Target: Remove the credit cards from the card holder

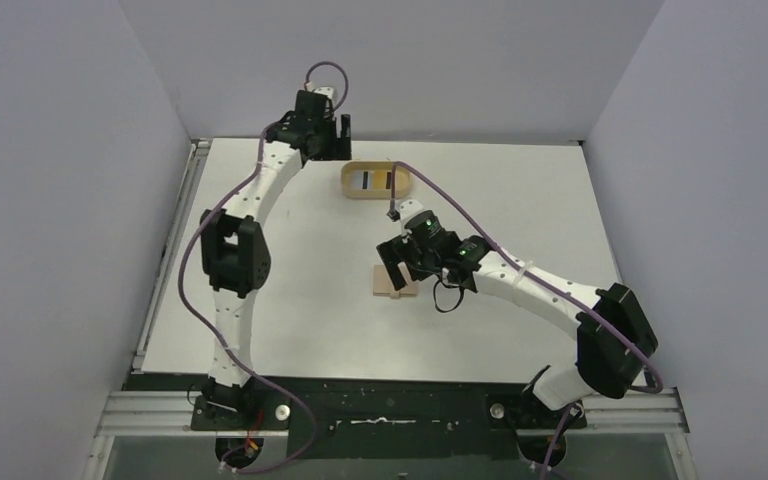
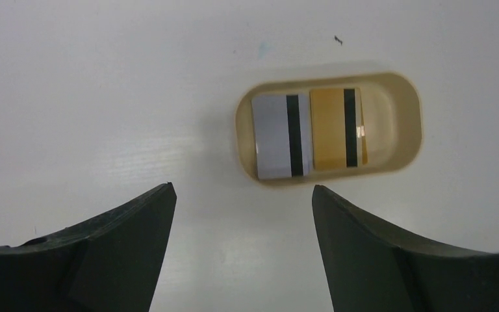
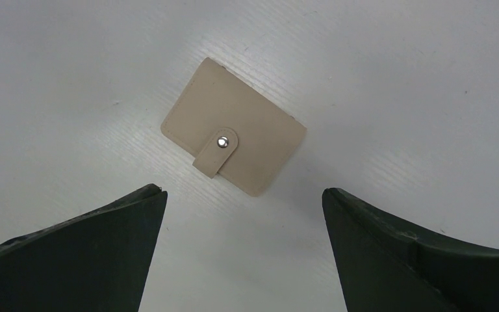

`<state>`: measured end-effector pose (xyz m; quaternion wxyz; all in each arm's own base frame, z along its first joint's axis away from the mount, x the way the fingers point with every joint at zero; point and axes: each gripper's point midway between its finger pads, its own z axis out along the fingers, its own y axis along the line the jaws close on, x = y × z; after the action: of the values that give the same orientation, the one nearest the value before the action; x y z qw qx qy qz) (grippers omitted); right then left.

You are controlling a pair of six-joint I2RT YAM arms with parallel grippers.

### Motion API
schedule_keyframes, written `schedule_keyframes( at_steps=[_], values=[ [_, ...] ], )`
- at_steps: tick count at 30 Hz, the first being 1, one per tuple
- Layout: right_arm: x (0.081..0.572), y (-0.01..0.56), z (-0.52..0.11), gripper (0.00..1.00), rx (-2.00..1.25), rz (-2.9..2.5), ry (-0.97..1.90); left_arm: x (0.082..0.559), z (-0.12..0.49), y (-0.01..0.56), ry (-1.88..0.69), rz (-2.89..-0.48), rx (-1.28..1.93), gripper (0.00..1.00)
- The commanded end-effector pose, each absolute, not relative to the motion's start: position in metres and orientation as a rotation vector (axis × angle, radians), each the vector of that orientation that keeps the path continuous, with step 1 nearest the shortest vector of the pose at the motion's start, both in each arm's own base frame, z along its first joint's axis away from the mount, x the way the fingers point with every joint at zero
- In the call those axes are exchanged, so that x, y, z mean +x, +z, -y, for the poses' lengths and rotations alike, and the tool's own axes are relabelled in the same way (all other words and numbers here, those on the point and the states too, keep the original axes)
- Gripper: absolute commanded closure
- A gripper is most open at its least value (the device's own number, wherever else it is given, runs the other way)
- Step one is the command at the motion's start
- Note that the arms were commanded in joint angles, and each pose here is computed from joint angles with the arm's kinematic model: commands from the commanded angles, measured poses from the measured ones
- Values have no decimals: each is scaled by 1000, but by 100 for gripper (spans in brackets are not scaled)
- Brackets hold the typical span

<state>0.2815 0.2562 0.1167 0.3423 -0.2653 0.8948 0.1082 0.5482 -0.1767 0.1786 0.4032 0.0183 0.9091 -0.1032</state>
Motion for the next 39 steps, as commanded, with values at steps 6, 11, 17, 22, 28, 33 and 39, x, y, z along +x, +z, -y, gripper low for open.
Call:
schedule_keyframes(
  at_steps=[6,11,17,22,28,33,39],
  values=[
    [280,116,-268,3,-689,-2307,311,600,188,132,-70,-2337,19,35],
    [277,110,-269,3,-712,-2320,327,604,185,101,-37,-2366,-29,39],
    [274,101,-268,3,-697,-2338,329,602,187,78,-47,-2403,-29,55],
    [272,99,-266,3,-685,-2344,333,597,189,63,-47,-2434,-27,66],
    [267,101,-268,3,-687,-2347,368,594,188,48,-35,-2466,-29,70],
    [266,101,-266,3,-684,-2345,364,593,192,44,-55,-2472,-27,84],
    [264,102,-264,3,-676,-2345,363,588,192,44,-39,-2483,-7,100]
  ],
)
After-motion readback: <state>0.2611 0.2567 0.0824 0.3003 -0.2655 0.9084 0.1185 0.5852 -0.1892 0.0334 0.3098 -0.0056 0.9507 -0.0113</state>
